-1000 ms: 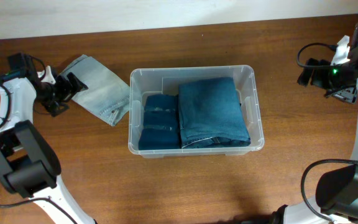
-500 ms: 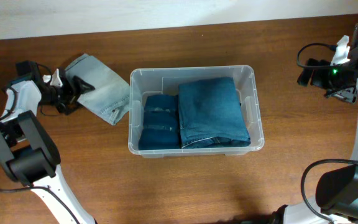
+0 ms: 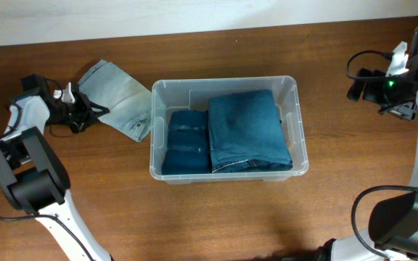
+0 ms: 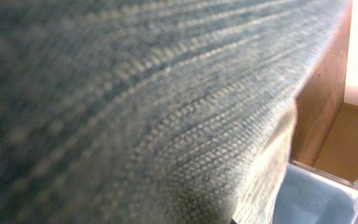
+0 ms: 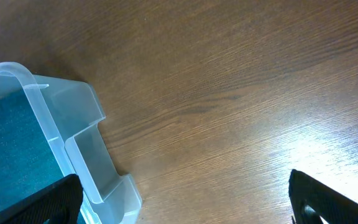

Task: Pack container
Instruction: 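Move the left gripper to the light-blue jeans and grasp them, then place the light-blue jeans into the bin's left side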

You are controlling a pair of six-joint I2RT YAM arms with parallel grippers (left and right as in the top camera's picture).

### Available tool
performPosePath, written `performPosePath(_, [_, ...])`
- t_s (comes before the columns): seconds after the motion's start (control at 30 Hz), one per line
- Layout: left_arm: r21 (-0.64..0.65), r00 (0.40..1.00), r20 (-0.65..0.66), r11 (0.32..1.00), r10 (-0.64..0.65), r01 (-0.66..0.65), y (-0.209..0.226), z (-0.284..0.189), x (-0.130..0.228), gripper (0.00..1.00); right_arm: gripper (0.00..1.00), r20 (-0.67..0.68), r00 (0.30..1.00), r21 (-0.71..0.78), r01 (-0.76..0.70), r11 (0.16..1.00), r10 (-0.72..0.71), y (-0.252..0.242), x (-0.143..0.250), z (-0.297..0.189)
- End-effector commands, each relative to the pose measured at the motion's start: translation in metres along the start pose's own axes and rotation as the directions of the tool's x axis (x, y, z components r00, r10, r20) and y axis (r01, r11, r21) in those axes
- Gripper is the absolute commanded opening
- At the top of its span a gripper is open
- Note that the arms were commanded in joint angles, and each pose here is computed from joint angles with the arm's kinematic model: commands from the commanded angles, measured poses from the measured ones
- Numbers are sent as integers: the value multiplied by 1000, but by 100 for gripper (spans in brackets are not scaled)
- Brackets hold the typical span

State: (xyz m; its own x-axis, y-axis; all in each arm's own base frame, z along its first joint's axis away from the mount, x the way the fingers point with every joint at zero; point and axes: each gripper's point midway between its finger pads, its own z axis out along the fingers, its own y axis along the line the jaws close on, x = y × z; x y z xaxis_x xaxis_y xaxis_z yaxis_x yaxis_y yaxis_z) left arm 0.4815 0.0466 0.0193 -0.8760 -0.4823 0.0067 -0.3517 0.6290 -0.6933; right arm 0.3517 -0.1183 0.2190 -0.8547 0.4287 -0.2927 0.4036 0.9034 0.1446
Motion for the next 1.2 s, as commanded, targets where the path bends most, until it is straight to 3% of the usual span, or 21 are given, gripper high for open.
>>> performPosePath(0.0, [47,982,102,986,157,-163,-68,-56,2,1,99,-1,1000,8,3,1000,-3,0,2,-1])
performPosePath(0.23, [36,868,329,914,371,-404,-174,-161,30,1,99,-1,1000,8,3,1000,-3,0,2,-1])
performPosePath(0.5, [65,767,356,805,534,-590,-264,-203,130,1,98,-1,1000,8,3,1000,-3,0,2,-1])
performPosePath(0.67, [32,757,240,774,608,-632,-280,-176,184,1,98,0,1000,8,3,1000,-3,0,2,-1])
performPosePath(0.87, [-40,657,12,657,754,-753,-270,-118,228,0,99,-1,1000,7,2,1000,-2,0,2,-1])
performPosePath(1.07, [47,513,-131,522,848,-852,-266,-66,250,0,98,-1,1000,7,3,1000,-3,0,2,-1])
performPosePath(1.17, [55,515,-179,531,838,-845,-257,-46,247,0,98,-1,1000,7,3,1000,-3,0,2,-1])
